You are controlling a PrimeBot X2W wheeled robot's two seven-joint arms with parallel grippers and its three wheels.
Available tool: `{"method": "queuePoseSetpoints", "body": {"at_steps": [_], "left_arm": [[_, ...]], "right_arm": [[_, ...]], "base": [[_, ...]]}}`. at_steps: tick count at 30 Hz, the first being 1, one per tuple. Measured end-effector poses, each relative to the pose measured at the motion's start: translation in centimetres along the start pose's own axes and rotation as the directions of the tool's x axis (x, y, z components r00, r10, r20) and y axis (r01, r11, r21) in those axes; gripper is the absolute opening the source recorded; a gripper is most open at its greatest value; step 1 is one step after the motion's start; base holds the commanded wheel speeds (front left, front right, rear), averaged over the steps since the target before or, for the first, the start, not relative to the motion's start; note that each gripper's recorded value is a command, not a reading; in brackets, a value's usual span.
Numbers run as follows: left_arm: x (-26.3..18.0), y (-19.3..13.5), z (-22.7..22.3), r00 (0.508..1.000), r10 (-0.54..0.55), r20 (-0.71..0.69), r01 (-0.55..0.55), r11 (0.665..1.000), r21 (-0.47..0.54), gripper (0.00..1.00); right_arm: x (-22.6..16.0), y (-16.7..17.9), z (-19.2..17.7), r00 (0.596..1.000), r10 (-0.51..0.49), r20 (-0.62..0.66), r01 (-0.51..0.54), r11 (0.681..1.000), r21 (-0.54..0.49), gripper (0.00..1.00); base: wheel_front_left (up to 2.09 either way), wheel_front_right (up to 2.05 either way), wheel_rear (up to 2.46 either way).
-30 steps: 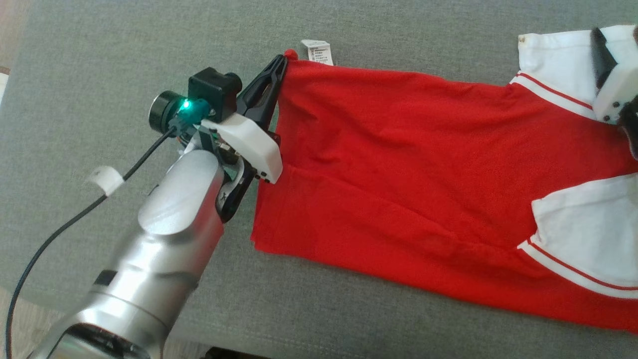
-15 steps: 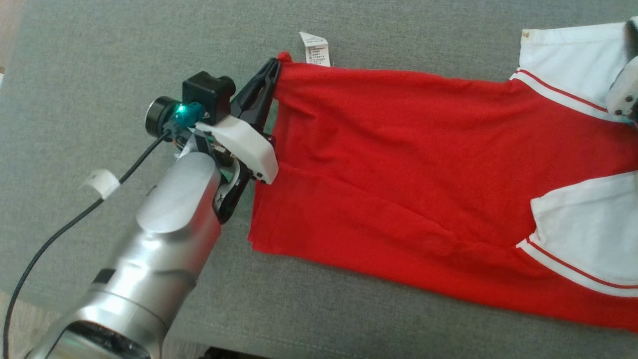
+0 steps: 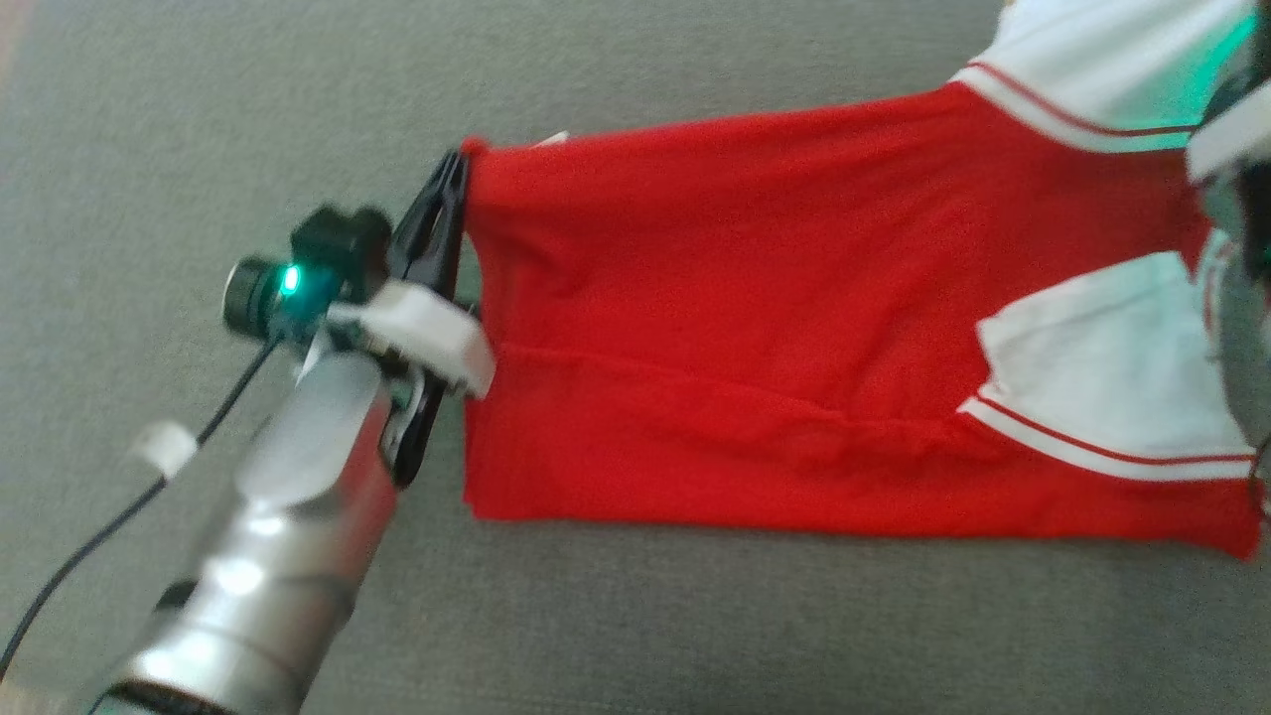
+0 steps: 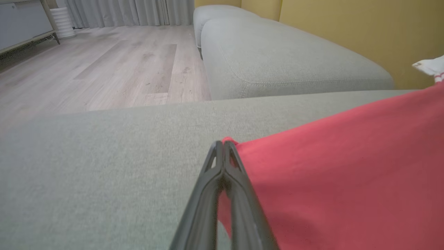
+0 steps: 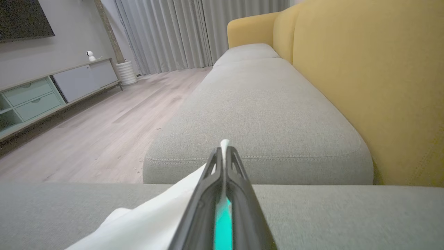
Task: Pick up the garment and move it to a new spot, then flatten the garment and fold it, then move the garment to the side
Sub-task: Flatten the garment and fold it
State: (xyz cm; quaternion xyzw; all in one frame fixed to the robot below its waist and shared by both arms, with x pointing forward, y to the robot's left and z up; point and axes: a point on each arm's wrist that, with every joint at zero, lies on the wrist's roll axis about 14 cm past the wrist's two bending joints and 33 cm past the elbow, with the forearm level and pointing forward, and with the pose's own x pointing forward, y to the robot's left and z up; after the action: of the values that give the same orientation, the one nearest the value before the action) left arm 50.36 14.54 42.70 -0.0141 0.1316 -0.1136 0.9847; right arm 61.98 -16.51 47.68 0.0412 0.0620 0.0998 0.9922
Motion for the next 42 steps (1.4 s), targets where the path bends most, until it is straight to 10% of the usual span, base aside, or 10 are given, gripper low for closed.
{"method": "queuePoseSetpoints", "body": {"at_steps": [17, 18, 19, 20, 29, 42], "left_arm": [[-8.0, -3.1, -6.7, 0.996, 0.041, -0.075, -0.045, 0.998, -0.047, 0.00], [-8.4, -3.2, -7.1, 0.995, 0.046, -0.084, -0.051, 0.997, -0.054, 0.07], [-8.8, -3.3, -7.2, 0.995, 0.057, -0.084, -0.062, 0.996, -0.060, 0.87], [-9.0, -3.4, -7.2, 0.995, 0.062, -0.079, -0.067, 0.995, -0.068, 1.00], [-11.7, -2.3, -3.8, 0.984, 0.167, 0.061, -0.162, 0.984, -0.074, 1.00], [-14.8, -3.6, -4.3, 0.985, 0.151, 0.078, -0.146, 0.987, -0.070, 1.00]], "right_arm": [[-18.5, -0.3, -9.2, 0.985, -0.116, -0.126, 0.147, 0.950, 0.274, 0.00], [-19.1, -0.5, -9.6, 0.982, -0.130, -0.138, 0.165, 0.945, 0.282, 0.40], [-19.5, -0.6, -9.9, 0.979, -0.142, -0.148, 0.179, 0.942, 0.284, 1.00], [-19.8, -0.8, -9.9, 0.977, -0.152, -0.147, 0.189, 0.940, 0.284, 1.00], [-20.3, -0.4, -5.4, 0.983, -0.184, 0.002, 0.179, 0.959, 0.220, 1.00], [-24.0, 1.9, -9.6, 0.978, -0.178, -0.107, 0.195, 0.963, 0.186, 1.00]], "base": [[0.00, 0.00, 0.00], [0.00, 0.00, 0.00], [0.00, 0.00, 0.00], [0.00, 0.00, 0.00], [0.00, 0.00, 0.00], [0.00, 0.00, 0.00]]}}
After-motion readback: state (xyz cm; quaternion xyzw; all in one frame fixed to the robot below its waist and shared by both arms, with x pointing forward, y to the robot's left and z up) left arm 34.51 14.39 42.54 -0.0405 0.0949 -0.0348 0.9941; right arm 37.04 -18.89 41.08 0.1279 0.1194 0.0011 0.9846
